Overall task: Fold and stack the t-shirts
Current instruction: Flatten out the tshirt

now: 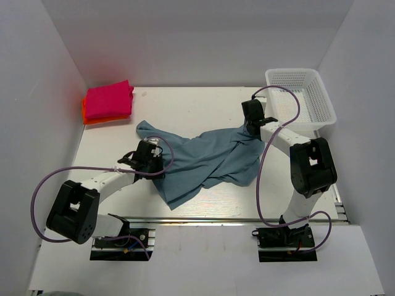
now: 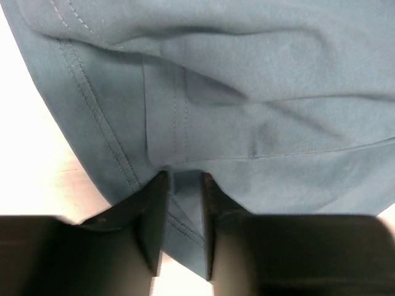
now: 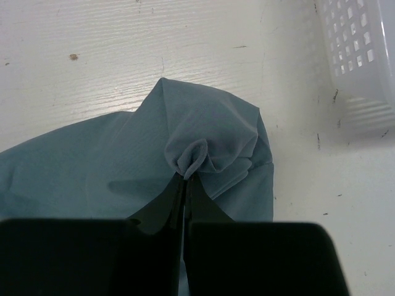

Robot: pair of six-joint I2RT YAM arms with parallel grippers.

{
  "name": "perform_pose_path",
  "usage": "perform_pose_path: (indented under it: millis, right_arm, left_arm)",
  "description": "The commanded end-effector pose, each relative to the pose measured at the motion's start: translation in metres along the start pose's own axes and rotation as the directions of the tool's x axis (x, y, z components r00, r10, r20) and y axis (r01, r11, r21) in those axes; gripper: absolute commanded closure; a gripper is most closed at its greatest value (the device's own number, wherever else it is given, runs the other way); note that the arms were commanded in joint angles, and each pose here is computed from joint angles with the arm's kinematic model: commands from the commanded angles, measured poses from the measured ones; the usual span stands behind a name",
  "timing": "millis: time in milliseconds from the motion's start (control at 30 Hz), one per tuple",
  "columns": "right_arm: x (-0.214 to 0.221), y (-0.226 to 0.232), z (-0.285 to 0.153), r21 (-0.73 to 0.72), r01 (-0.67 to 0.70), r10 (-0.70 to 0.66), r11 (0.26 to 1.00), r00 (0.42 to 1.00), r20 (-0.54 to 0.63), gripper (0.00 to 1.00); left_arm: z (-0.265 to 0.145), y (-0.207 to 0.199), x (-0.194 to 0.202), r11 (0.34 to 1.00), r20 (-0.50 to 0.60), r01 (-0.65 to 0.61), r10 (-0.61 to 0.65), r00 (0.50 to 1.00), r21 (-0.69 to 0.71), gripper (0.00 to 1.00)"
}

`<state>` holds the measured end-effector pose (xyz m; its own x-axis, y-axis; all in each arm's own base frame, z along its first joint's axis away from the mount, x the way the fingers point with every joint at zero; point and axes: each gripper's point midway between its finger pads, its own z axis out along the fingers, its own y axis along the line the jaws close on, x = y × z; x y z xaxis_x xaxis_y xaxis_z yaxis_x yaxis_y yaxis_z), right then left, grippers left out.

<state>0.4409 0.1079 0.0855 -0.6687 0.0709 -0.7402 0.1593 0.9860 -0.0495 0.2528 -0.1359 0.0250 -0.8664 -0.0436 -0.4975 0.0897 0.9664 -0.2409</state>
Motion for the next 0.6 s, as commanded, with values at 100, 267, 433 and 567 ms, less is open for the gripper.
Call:
perform_pose_path:
  millis: [100, 267, 433, 567]
  right_arm:
    - [-0.005, -0.002, -0.006, -0.001, -0.03, 0.03, 1.0, 1.0, 0.01, 1.0]
    - [-0.006, -0.003, -0.007, 0.003, -0.029, 0.029, 1.0, 0.999, 0.013, 1.0]
    - [-0.008, -0.006, -0.011, 0.011, -0.033, 0.033, 0.999, 0.999, 0.022, 1.0]
    - [-0.015, -0.009, -0.02, 0.013, -0.048, 0.047, 0.999, 0.998, 0.046, 1.0]
  left_arm:
    - [-0.01, -0.01, -0.025, 1.0, 0.08, -0.008, 0.006, 0.997, 0.019, 0.91]
    - [-0.01, -0.011, -0.027, 1.0, 0.088, -0.008, 0.006, 0.996, 0.023, 1.0]
    - [-0.021, -0.018, -0.045, 0.998, 0.178, -0.026, 0.015, 0.984, 0.059, 1.0]
    - [-0.062, -0.025, -0.074, 0.995, 0.357, -0.044, 0.009, 0.934, 0.092, 1.0]
